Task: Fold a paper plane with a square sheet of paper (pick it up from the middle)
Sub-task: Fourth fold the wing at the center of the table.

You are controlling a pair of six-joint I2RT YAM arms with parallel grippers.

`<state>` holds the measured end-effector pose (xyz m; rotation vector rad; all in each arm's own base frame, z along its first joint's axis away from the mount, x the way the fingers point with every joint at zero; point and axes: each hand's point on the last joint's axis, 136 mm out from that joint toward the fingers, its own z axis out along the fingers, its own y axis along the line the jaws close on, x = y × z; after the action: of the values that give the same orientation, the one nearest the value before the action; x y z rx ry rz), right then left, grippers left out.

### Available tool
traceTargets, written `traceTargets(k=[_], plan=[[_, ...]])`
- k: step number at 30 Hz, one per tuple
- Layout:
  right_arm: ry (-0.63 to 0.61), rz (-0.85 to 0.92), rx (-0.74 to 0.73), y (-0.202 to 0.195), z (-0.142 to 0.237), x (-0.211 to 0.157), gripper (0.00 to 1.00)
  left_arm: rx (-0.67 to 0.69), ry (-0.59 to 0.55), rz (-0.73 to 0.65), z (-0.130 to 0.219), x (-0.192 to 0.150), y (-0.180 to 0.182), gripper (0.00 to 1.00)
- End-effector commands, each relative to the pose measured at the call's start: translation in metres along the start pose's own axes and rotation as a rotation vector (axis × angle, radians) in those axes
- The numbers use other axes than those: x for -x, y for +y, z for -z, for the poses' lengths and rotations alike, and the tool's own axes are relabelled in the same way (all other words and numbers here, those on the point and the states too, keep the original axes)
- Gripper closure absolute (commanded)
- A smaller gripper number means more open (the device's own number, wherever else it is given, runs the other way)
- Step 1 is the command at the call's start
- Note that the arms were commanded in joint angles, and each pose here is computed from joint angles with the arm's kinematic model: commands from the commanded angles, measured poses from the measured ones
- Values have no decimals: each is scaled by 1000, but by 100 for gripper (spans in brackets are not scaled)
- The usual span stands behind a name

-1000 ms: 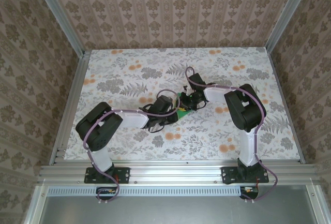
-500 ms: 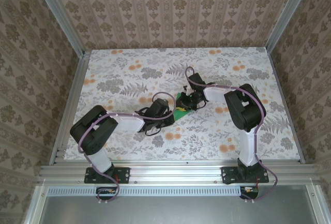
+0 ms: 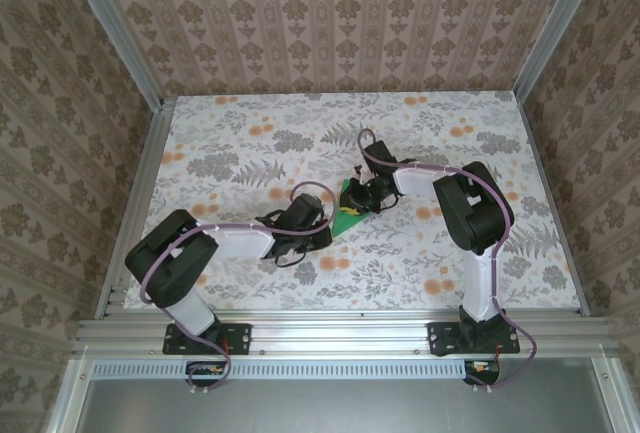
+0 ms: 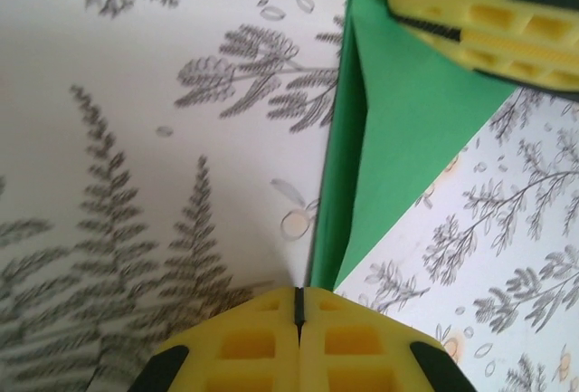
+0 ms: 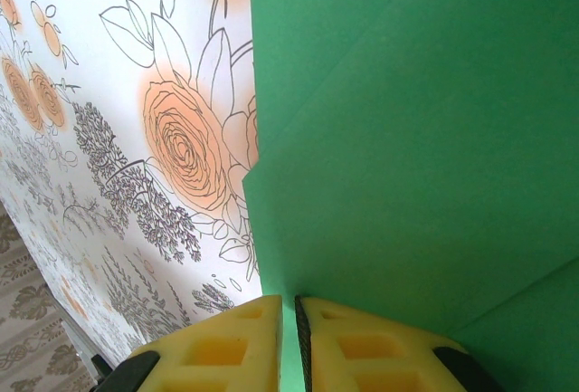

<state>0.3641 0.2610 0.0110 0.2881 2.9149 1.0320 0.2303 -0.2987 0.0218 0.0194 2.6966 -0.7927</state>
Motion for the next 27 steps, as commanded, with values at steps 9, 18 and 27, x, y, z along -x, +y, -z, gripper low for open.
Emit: traceTargets(k=[9,18,27], plan=[[36,-130,-292,-89,-21,-17,83,-120,-5,-27,1,18,-39,93],[40,-129,-292,-90,-22,-17,83,-40,29,2,-12,9,-17,95],[42,-130,-299,-91,-22,-17,83,58,48,2,-5,-3,9,95]])
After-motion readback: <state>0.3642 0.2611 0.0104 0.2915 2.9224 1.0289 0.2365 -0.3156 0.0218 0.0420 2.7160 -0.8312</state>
